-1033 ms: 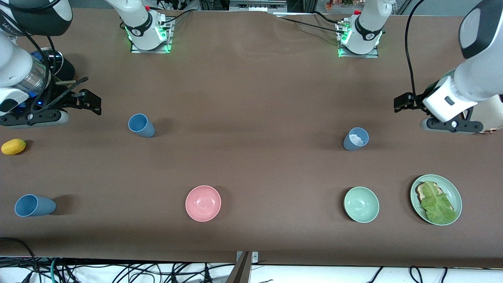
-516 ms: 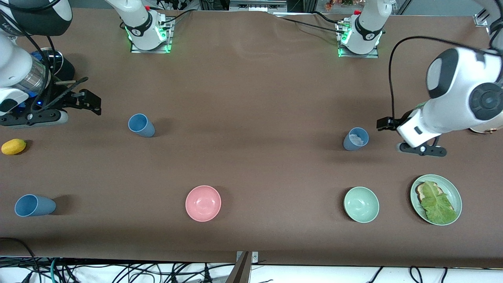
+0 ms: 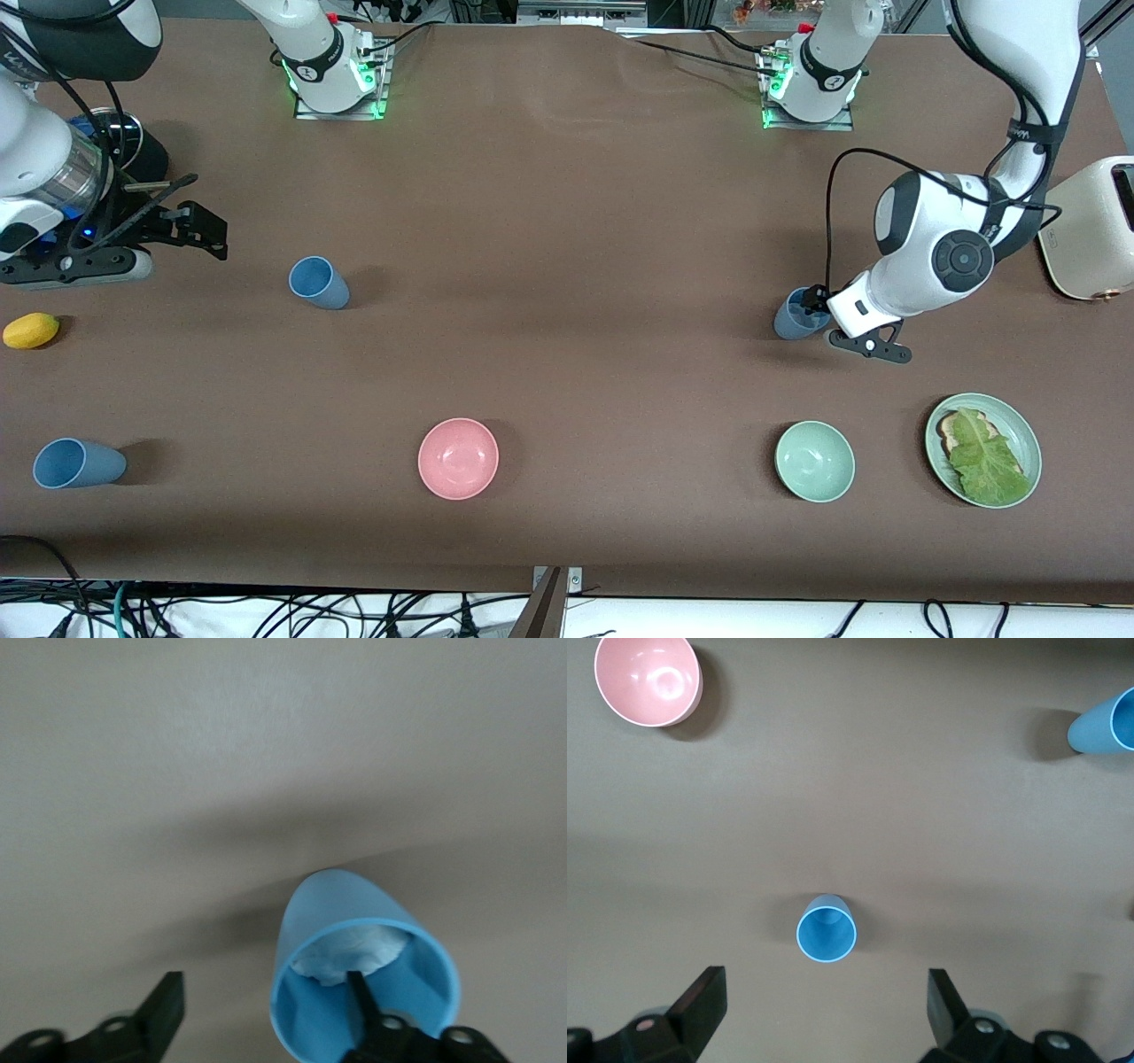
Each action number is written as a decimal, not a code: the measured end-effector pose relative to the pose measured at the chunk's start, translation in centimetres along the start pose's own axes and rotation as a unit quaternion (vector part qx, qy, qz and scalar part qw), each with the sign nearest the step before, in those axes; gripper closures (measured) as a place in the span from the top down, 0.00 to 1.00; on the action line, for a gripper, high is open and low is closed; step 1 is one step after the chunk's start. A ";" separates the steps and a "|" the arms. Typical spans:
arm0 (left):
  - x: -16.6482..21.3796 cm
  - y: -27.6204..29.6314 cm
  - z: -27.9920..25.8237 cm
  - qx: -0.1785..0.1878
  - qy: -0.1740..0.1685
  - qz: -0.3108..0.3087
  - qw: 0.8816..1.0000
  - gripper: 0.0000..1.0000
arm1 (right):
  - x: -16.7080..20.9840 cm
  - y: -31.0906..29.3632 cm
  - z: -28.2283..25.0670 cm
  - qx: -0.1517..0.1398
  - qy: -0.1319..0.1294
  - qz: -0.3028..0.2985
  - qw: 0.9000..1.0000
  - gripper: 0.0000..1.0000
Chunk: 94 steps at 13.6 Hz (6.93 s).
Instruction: Stack blue cups with both arms
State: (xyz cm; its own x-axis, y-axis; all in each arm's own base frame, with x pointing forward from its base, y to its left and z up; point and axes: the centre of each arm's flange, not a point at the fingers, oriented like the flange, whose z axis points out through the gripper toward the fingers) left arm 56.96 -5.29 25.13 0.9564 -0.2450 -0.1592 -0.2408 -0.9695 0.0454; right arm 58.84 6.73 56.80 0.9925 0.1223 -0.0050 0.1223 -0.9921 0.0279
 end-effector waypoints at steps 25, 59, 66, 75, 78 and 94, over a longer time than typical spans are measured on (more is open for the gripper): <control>5.2 33.7 0.9 -0.040 -0.022 -0.079 0.996 0.07 | 0.2 -2.3 9.4 -0.006 -0.092 -0.025 0.995 1.00; -6.9 2.7 -31.4 -0.002 0.052 -0.059 0.997 1.00 | -3.5 -0.3 25.6 0.018 -0.080 -0.048 0.995 0.04; -9.2 1.4 -34.5 -0.008 0.065 -0.079 0.995 1.00 | 0.1 -7.1 17.0 0.019 -0.054 -0.068 0.996 0.04; -5.2 1.9 -31.9 -0.011 0.062 -0.072 0.995 1.00 | -0.9 -26.8 12.1 0.052 -0.026 0.005 0.998 0.04; -5.3 1.3 -32.3 -0.011 0.067 -0.077 0.995 1.00 | -2.5 -33.3 11.3 0.071 -0.030 0.051 0.996 0.04; -4.7 2.2 -31.4 -0.013 0.053 -0.071 0.996 1.00 | -3.8 -49.0 16.1 0.070 -0.037 0.152 0.985 0.04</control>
State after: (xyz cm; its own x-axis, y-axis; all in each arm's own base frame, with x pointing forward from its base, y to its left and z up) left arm 57.14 -6.16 56.95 0.9929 -0.1018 -0.0612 -0.0984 -0.9936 0.0556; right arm 49.00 54.45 39.33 0.9797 -0.1783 -0.0914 -0.1871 -0.9773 -0.0993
